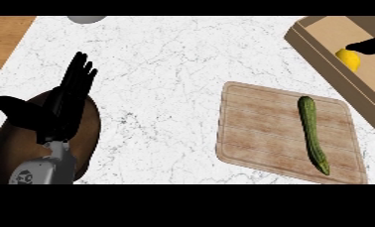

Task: Pick the lemon from the cutting board and place it in the cardboard box

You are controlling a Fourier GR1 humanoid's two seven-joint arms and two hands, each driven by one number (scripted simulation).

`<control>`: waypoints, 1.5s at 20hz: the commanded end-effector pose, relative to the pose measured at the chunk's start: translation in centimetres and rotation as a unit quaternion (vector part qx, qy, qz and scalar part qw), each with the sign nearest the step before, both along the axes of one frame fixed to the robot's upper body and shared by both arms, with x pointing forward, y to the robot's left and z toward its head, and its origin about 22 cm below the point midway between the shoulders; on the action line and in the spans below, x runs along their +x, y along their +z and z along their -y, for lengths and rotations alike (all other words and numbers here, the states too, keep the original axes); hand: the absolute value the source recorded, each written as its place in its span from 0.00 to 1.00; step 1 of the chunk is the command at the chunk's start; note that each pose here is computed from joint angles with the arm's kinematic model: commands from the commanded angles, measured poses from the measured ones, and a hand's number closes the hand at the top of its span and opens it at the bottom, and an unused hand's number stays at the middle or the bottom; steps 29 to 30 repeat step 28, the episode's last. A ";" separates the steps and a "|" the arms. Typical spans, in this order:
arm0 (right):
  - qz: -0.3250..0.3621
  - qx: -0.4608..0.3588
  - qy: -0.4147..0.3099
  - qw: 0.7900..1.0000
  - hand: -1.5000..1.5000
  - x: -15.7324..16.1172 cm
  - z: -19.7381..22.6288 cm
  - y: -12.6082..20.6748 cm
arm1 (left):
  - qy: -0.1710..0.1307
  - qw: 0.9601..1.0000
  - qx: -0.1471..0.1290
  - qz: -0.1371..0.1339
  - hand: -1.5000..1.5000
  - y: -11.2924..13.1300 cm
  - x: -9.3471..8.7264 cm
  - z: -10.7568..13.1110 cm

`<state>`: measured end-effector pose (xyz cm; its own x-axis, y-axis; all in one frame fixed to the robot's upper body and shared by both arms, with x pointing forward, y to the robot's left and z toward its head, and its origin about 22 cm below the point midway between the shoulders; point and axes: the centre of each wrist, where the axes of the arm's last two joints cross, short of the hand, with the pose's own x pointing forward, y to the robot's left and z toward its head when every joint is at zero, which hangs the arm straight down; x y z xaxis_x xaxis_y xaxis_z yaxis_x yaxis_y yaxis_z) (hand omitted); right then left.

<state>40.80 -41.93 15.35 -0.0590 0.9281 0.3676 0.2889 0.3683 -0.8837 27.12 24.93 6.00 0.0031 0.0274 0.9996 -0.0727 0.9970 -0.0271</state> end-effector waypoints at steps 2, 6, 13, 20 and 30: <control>0.075 0.125 0.035 0.989 0.00 1.0 -0.3 2.1 | 0.003 1.000 0.006 0.001 0.50 -0.5 -0.5 0.0; 0.075 0.275 0.031 0.958 0.00 0.3 1.6 1.9 | 0.003 1.000 -0.008 -0.006 0.50 -0.8 -0.9 -0.5; 0.099 0.413 0.039 0.905 0.00 -1.9 5.9 3.2 | 0.008 1.000 0.004 0.000 0.50 0.7 -0.3 -0.1; 0.143 0.428 0.010 0.892 0.00 -5.2 9.7 1.9 | -0.002 1.000 -0.004 -0.004 0.50 0.6 0.3 0.4; 0.153 0.429 0.015 0.890 0.00 -9.4 13.4 0.4 | 0.002 1.000 -0.009 0.002 0.50 -0.3 -0.3 0.0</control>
